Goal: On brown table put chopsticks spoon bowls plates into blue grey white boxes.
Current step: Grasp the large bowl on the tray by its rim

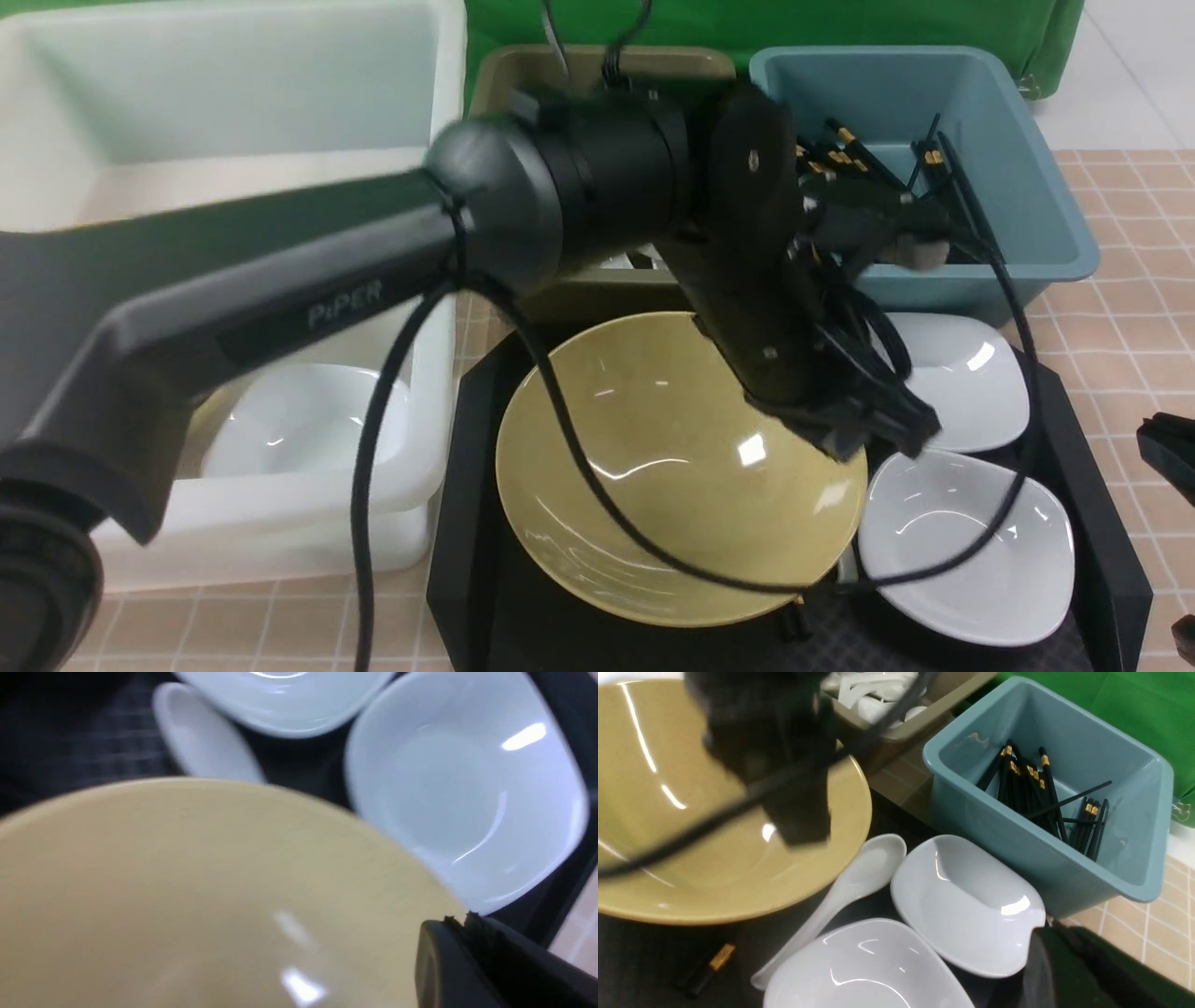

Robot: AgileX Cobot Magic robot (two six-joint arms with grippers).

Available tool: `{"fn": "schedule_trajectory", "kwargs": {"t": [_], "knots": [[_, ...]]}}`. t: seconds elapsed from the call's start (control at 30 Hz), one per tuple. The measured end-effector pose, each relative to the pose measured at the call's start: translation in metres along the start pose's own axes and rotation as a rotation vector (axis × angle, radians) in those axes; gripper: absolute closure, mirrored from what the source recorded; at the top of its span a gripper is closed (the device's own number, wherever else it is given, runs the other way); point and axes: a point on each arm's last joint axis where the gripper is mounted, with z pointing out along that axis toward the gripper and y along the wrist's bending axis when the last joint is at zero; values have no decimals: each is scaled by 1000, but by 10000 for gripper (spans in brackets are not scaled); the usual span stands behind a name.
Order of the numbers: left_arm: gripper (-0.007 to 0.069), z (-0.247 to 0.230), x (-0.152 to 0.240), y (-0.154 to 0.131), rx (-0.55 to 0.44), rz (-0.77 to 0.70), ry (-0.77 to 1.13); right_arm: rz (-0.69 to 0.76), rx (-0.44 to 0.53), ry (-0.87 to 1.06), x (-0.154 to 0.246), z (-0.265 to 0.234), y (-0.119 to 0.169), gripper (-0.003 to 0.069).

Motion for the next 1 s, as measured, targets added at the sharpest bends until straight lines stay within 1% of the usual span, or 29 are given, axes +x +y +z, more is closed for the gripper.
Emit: {"fn": "schedule_trajectory", "kwargs": {"t": [0.07, 0.1, 0.13, 0.2, 0.23, 0.3, 0.33, 0.43, 0.47, 0.5, 0.67, 0.77, 0.8, 0.9, 0.97, 1.0], "knots": [[528, -10, 1, 13, -82, 8, 50, 1, 0, -1, 0, 0, 0, 619], [528, -10, 2, 15, -92, 6, 59, 1, 0, -1, 0, 0, 0, 619], [440, -17, 7, 30, -187, 1, 120, 1, 0, -1, 0, 0, 0, 618], [346, -22, 12, 45, -283, -14, 166, 5, 0, -1, 0, 0, 0, 617], [305, -23, 14, 52, -313, -33, 179, 7, 0, -1, 0, 0, 0, 617], [235, -24, 15, 58, -342, -43, 187, 8, 0, -1, 0, 0, 0, 616], [168, -23, 17, 68, -363, -65, 195, 9, 0, -1, 0, 0, 0, 616], [87, -13, 19, 84, -376, -93, 204, 13, 0, -1, 0, 0, 0, 615], [87, -12, 19, 85, -377, -96, 205, 18, 0, -1, 0, 0, 0, 615], [71, -6, 20, 92, -382, -116, 211, 29, 0, -1, 0, 0, 0, 615], [61, 7, 29, 117, -385, -209, 246, 44, 0, 0, 0, 0, 0, 611], [62, 12, 33, 124, -356, -246, 271, 47, 0, 0, 0, 0, 0, 610], [67, 16, 35, 125, -333, -253, 286, 48, 0, 0, 0, 0, 0, 610], [95, 29, 37, 125, -273, -251, 309, 49, 0, 0, 0, 0, 0, 610], [104, 32, 38, 125, -258, -246, 315, 49, 0, 0, 0, 0, 0, 610], [125, 38, 38, 124, -229, -237, 323, 49, 0, 0, 0, 0, 0, 610]]}}
